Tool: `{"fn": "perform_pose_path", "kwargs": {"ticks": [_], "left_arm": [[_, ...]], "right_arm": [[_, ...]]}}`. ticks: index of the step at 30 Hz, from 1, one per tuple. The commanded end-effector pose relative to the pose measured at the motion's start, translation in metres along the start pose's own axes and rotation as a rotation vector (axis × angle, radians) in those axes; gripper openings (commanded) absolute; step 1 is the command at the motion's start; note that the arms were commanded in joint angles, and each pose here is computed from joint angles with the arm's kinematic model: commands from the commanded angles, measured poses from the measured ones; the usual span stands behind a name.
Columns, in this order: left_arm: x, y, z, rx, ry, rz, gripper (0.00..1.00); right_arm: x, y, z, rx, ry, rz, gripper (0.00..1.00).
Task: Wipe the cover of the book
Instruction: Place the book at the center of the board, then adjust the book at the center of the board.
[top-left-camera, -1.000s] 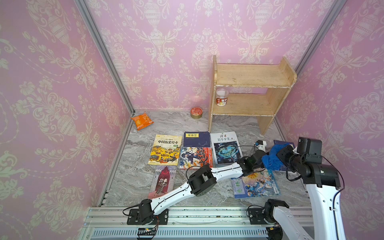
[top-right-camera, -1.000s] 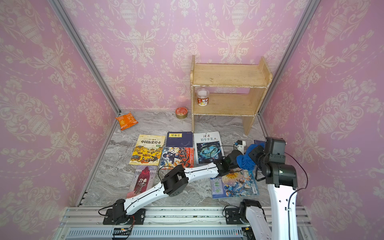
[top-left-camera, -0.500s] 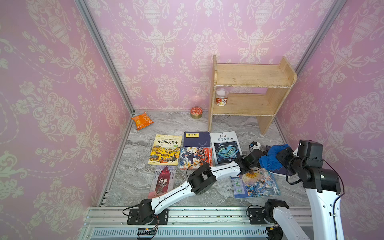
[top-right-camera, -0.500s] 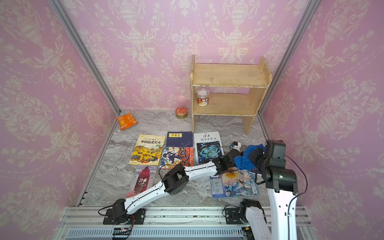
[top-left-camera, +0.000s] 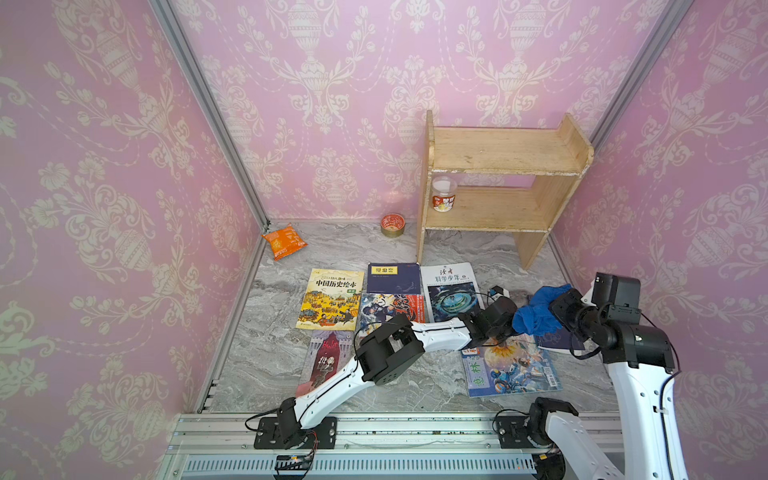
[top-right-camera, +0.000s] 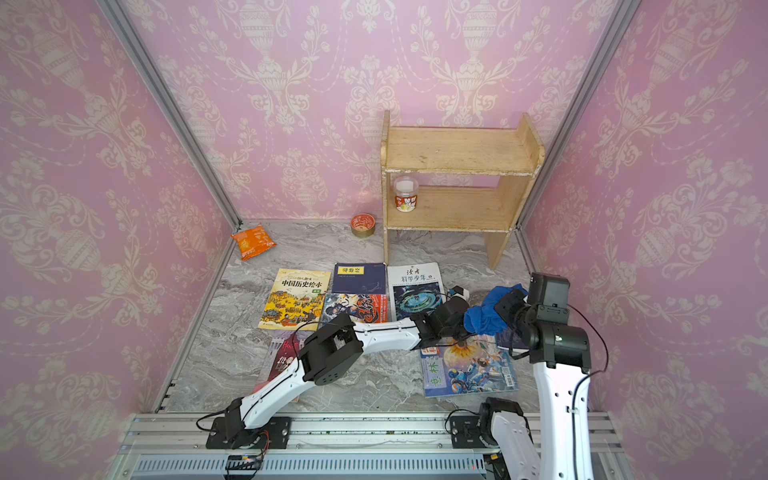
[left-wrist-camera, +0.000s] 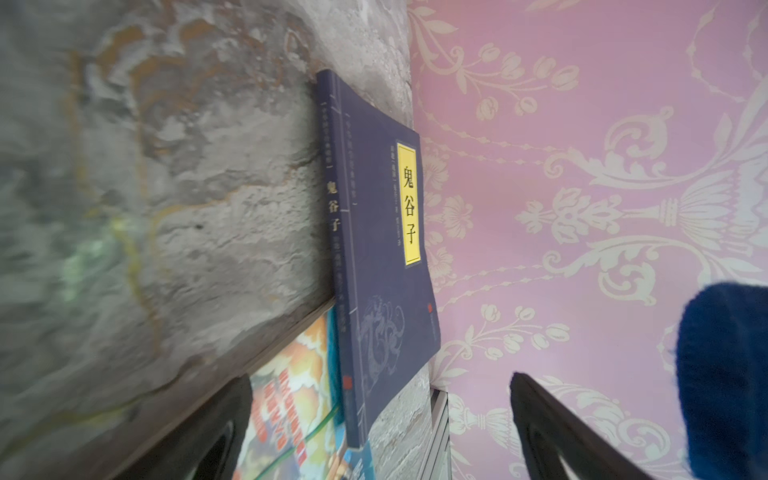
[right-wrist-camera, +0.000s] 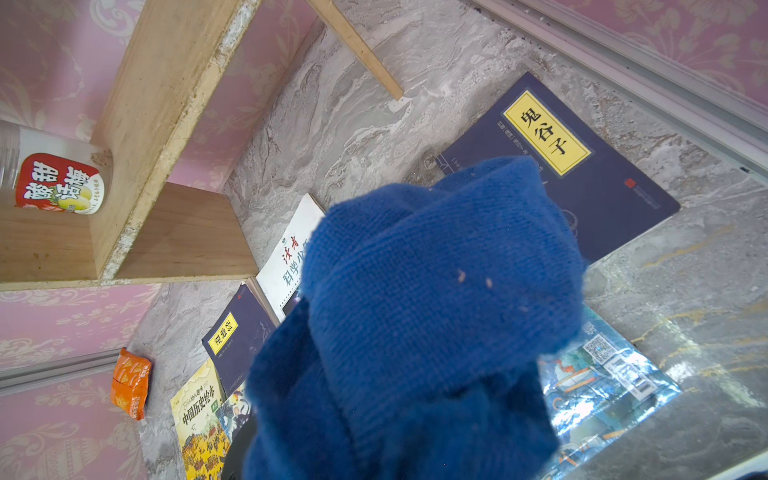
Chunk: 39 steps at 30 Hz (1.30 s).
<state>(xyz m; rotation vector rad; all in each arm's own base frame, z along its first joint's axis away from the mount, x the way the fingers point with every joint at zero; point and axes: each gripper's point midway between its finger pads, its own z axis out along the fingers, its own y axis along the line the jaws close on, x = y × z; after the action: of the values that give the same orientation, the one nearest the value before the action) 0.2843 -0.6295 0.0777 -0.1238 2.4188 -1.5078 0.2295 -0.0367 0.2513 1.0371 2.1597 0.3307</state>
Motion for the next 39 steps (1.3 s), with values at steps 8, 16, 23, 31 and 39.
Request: {"fn": "perform_pose_path", "kwargs": {"ticks": [8,16,23,31,39], "left_arm": [[-0.005,0.039,-0.084,-0.122,0.066,0.179,0.99],[0.018,0.072,-0.149,-0.204,0.127,0.215,0.99],[0.033,0.088,-0.178,-0.201,0.16,0.161,0.99],[0.021,0.089,-0.202,-0.197,0.162,0.168,0.99],[-0.05,0.108,-0.292,-0.398,0.0,0.338,0.99]], "right_arm": [[0.0,0.004,0.02,-0.017,0.041,-0.057,0.0],[0.023,-0.047,0.044,0.202,0.135,-0.116,0.0],[0.058,-0.108,0.07,0.326,0.251,0.059,0.0],[0.08,-0.084,0.084,0.155,0.327,0.061,0.0],[0.114,-0.003,0.089,0.004,0.347,-0.257,0.0]]}}
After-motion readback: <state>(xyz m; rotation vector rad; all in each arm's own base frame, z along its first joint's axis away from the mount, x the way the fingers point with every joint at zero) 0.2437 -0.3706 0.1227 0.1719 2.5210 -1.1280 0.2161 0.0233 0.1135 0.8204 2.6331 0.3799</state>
